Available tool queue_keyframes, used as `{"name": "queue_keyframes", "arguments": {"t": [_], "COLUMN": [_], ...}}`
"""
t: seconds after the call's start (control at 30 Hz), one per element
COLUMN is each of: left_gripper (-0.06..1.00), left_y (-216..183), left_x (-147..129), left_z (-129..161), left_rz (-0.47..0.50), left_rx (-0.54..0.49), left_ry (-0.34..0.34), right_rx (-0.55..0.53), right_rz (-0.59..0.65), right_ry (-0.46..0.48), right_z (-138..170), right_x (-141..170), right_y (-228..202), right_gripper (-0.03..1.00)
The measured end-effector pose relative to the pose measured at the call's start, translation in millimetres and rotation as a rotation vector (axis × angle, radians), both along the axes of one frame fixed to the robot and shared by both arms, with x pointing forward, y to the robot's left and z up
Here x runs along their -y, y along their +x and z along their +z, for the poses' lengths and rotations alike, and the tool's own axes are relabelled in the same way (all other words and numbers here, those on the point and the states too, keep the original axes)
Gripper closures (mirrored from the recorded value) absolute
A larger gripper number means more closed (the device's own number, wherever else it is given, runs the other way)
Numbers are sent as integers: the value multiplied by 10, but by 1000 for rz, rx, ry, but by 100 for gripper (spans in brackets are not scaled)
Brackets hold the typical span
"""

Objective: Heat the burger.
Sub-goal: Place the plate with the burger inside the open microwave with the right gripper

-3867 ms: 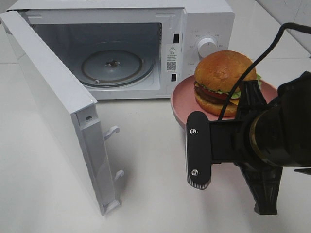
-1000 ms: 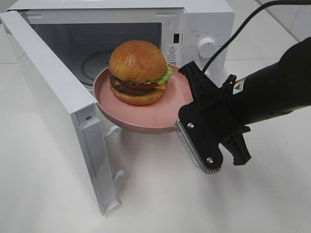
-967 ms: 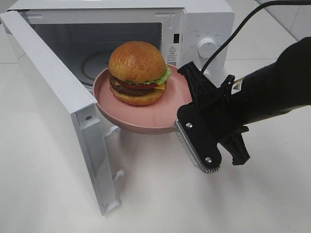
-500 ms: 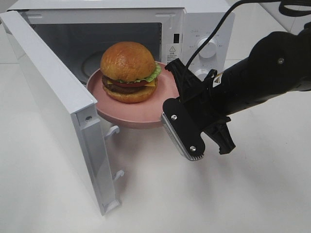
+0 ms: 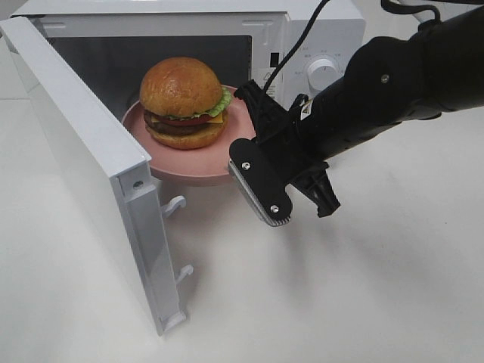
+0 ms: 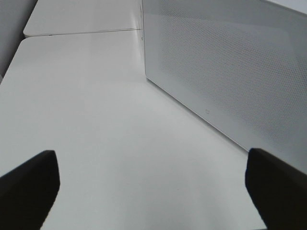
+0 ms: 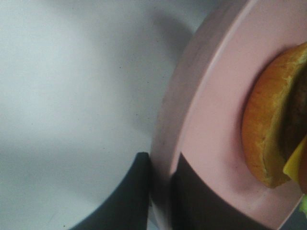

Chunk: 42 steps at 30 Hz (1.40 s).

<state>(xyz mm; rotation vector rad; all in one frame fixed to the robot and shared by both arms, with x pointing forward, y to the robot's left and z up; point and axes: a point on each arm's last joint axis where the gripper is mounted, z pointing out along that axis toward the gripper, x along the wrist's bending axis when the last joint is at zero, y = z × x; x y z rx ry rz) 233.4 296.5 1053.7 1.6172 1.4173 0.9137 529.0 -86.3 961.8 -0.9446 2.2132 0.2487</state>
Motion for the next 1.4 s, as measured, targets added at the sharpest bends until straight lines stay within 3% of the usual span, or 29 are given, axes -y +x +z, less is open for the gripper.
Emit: {"name": "queue_keyframes", "arguments": {"t": [0.93, 1.4], "left_gripper": [-3, -3], "left_y": [0, 0], "left_x": [0, 0], "left_z": [0, 0], "left_rz": [0, 0], "left_rx": [0, 0], "left_ry": [0, 0], "right_rx": [-17, -10], "right_rz": [-18, -107], "right_ry": [11, 30], "right_z": [-209, -190], "right_x": [-348, -512], "right_y": [367, 669], "right_gripper": [87, 87]}}
